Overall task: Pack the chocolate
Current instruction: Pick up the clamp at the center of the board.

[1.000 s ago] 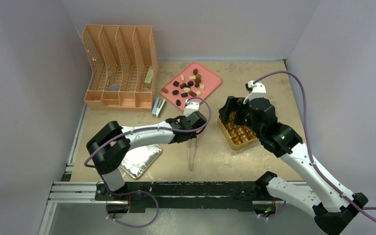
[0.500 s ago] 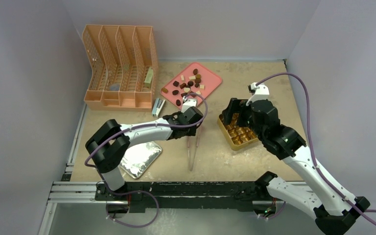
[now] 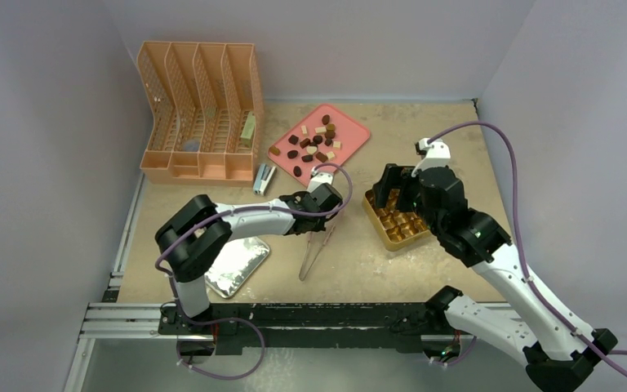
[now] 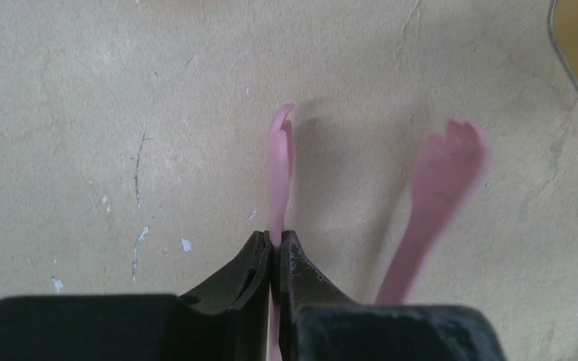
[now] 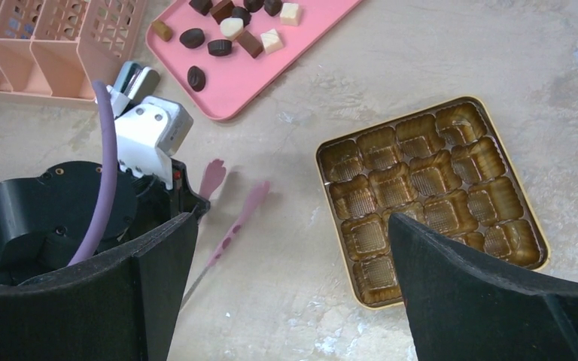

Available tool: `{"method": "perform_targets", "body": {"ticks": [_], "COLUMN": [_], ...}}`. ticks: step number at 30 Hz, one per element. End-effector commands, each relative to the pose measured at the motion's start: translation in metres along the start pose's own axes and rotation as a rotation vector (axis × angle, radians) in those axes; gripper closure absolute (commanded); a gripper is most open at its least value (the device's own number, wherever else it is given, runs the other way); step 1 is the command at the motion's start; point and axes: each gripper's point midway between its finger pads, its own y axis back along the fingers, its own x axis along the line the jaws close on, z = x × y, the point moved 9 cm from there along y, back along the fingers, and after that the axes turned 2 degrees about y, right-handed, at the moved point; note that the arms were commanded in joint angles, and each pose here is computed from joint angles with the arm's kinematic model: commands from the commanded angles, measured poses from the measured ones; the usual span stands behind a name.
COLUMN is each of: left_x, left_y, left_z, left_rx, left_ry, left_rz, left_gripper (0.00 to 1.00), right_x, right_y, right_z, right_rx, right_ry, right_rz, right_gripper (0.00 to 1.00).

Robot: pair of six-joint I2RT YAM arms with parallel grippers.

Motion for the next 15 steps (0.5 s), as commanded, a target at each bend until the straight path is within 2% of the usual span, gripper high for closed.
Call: {"method": "perform_targets", "body": {"ticks": [1,3,5,12,15], "left_x": [0.003,0.009,0.011,0.015,0.015], "left_y": [-0.004,-0.009,-0.007,0.012,0.024], "left_z": [0.034,0.039,0.044,0.049,0.046], "left_rx": [-0.086,-0.064,-0.085,-0.087,-0.082], "left_ry": [-0.03,-0.03,-0.039,-0.027,0.028], "left_rz": [-0.027,-0.032,-0.031,-0.046,-0.004], "left_gripper": [0.97,0.96,0.9,0.56,0.49], "right_x": [-0.005,-0.006,-0.007,-0.009,-0.01], "right_y": [0.004,0.006,0.007,0.008,0.008], "right_z": [0.004,0.004,0.005,0.004,0.005], "right_rx": [-0.036,-0.043,-0.052,-0.057,-0.06], "right_ry": [-0.005,-0.01,-0.011,0.003,0.007], "right_rz": [-0.033,-0.039,-0.041,-0.05,-0.056], "right_gripper": [0.01,0.01,0.01,0.01,0.01]}}
